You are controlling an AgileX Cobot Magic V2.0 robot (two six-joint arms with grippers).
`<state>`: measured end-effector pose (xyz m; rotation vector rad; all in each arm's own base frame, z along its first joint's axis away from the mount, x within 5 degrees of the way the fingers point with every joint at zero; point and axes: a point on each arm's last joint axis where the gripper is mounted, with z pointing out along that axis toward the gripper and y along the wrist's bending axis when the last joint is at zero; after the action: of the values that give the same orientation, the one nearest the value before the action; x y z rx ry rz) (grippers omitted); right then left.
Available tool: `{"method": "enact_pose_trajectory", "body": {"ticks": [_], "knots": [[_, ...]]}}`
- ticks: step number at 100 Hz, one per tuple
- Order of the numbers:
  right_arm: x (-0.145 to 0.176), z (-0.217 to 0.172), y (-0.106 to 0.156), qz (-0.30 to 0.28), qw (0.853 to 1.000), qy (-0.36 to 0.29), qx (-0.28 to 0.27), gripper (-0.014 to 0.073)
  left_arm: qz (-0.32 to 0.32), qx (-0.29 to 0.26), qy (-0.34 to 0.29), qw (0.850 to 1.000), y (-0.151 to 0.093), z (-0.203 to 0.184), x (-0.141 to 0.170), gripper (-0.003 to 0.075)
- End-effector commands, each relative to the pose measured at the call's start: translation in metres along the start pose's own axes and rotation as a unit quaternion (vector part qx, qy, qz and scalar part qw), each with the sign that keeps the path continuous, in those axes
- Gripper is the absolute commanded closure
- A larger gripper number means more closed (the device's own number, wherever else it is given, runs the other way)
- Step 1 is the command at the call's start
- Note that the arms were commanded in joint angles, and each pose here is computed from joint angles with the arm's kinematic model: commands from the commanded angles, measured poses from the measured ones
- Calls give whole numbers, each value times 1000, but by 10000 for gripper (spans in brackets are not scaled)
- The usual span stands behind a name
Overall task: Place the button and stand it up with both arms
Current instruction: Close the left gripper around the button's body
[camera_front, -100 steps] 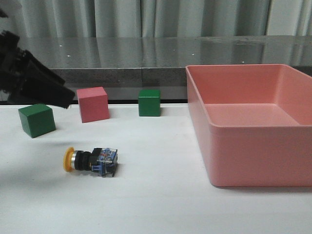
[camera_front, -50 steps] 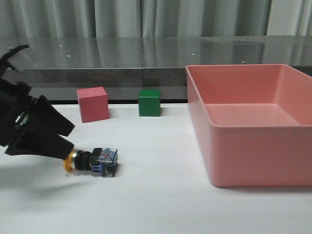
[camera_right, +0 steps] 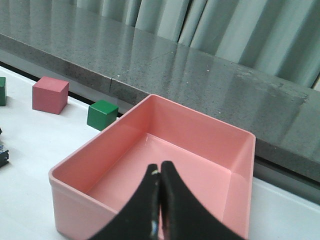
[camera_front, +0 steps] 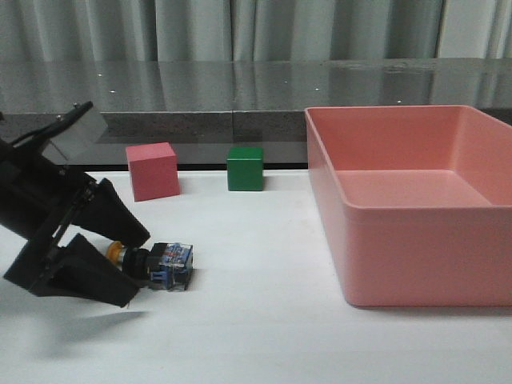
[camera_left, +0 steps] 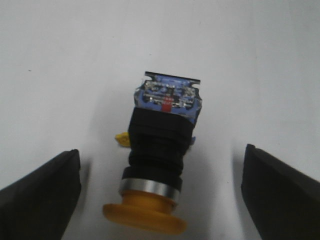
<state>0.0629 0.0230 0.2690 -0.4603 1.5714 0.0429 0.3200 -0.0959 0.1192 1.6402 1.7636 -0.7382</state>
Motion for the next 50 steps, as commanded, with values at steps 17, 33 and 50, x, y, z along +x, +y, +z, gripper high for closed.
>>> {"method": "enact_pose_trajectory", "body": {"ticks": [17,33,50], "knots": [[-12,-1,-6,7,999,-32,25,708,-1,0,-22,1000,3,2,-8,188],[-12,-1,-6,7,999,-31,25,708,0,5,-26,1000,2,2,-9,477],[-12,-1,-6,7,999,-31,25,708,4,9,-36,999,4,-1,-14,740]]}}
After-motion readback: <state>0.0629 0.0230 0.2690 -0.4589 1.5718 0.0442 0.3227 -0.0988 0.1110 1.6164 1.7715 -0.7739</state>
